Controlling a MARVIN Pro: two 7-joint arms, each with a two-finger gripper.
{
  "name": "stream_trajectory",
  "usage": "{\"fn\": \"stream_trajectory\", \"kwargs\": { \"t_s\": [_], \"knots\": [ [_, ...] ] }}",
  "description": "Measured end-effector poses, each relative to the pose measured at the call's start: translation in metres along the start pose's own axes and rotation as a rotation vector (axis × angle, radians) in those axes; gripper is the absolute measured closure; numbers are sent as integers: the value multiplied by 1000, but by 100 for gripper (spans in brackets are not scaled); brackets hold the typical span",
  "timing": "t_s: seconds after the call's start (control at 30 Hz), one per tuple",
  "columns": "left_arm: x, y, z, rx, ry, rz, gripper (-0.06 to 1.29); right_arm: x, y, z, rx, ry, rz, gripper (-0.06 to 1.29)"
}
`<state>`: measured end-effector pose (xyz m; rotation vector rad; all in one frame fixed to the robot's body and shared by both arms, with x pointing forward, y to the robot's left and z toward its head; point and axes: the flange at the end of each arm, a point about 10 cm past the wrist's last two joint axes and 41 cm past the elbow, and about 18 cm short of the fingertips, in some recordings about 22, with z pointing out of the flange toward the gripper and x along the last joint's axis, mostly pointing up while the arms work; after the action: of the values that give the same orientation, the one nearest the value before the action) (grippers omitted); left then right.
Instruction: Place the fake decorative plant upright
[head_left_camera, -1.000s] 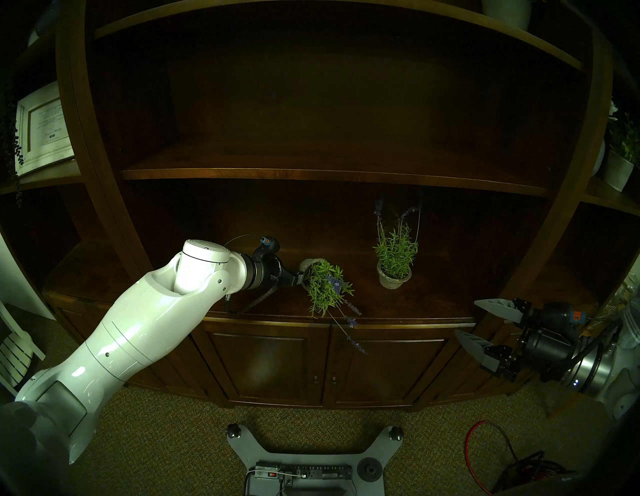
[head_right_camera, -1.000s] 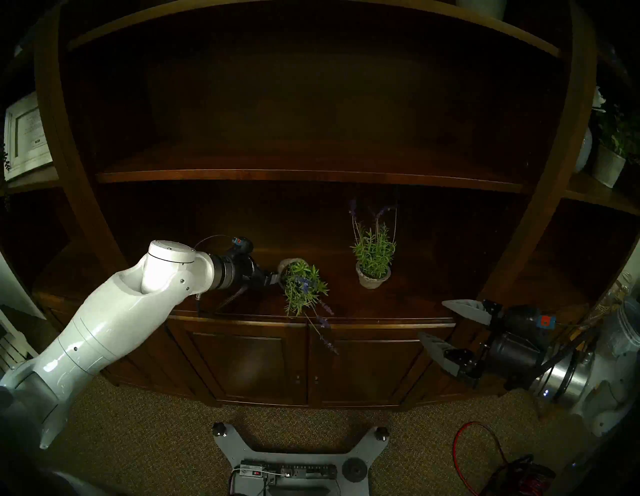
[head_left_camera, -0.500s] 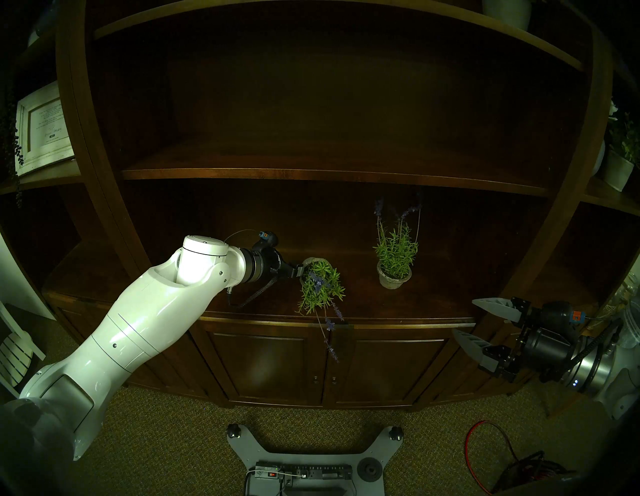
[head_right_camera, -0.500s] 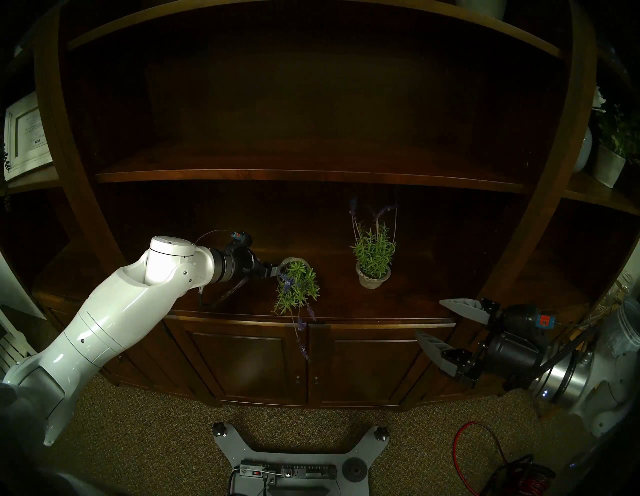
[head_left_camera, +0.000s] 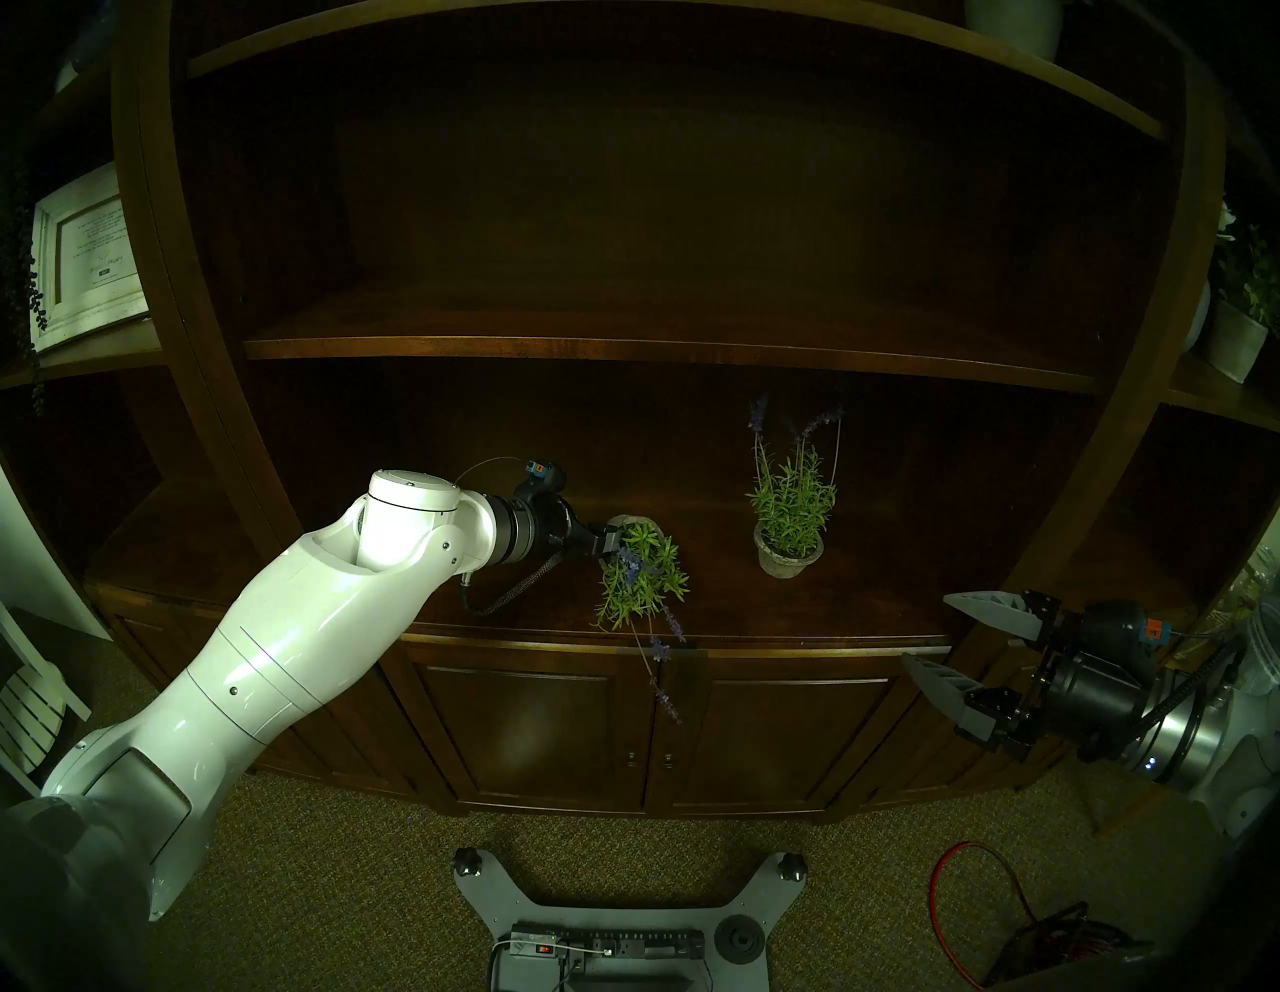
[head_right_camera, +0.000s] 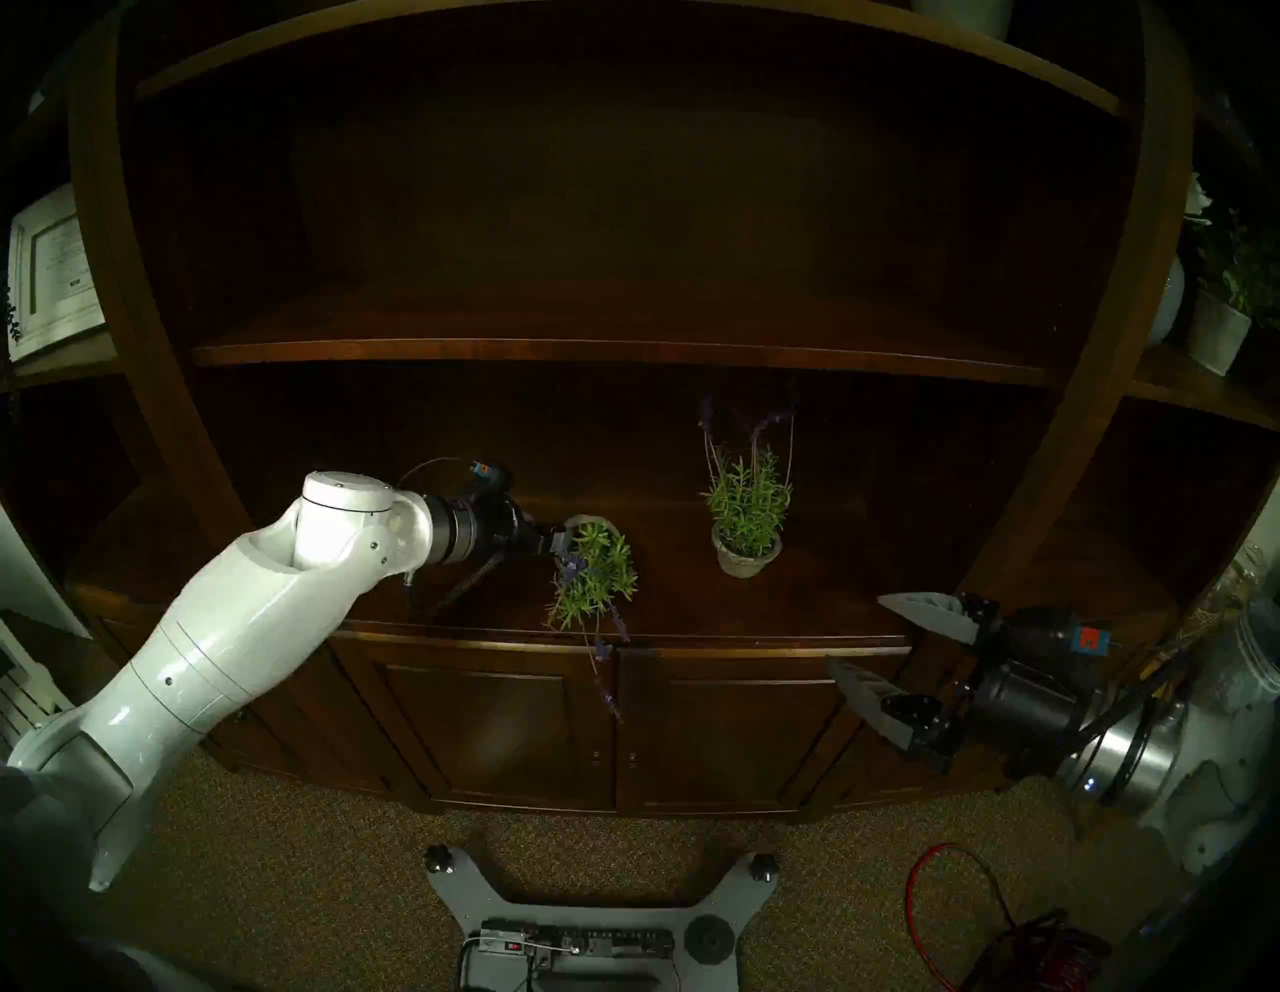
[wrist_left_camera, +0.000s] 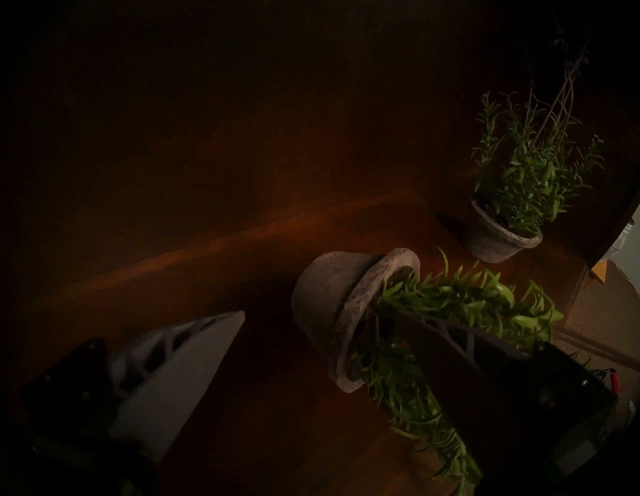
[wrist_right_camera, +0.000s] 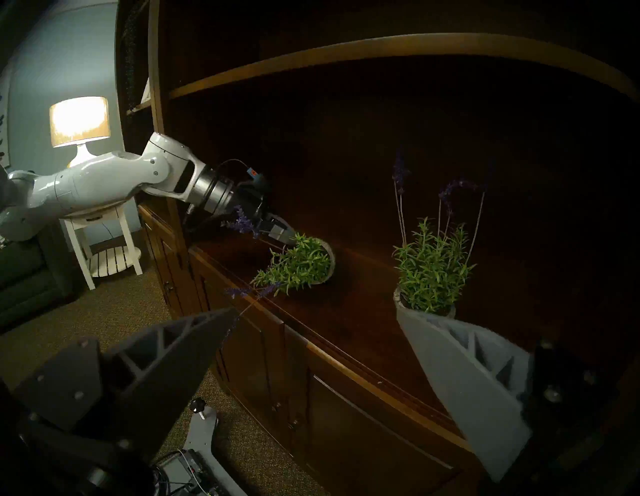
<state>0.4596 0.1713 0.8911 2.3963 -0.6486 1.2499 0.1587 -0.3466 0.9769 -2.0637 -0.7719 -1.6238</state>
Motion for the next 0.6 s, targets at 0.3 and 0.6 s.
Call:
{"fn": "stream_trajectory", "kwargs": {
  "t_s": [0.3, 0.6],
  "knots": [
    [-3, 7, 5, 1, -5, 25, 5, 1, 3, -2, -15, -6, 2, 1],
    [-3, 9, 11, 6, -4, 33, 5, 2, 6, -5, -15, -14, 3, 1]
  ]
}}
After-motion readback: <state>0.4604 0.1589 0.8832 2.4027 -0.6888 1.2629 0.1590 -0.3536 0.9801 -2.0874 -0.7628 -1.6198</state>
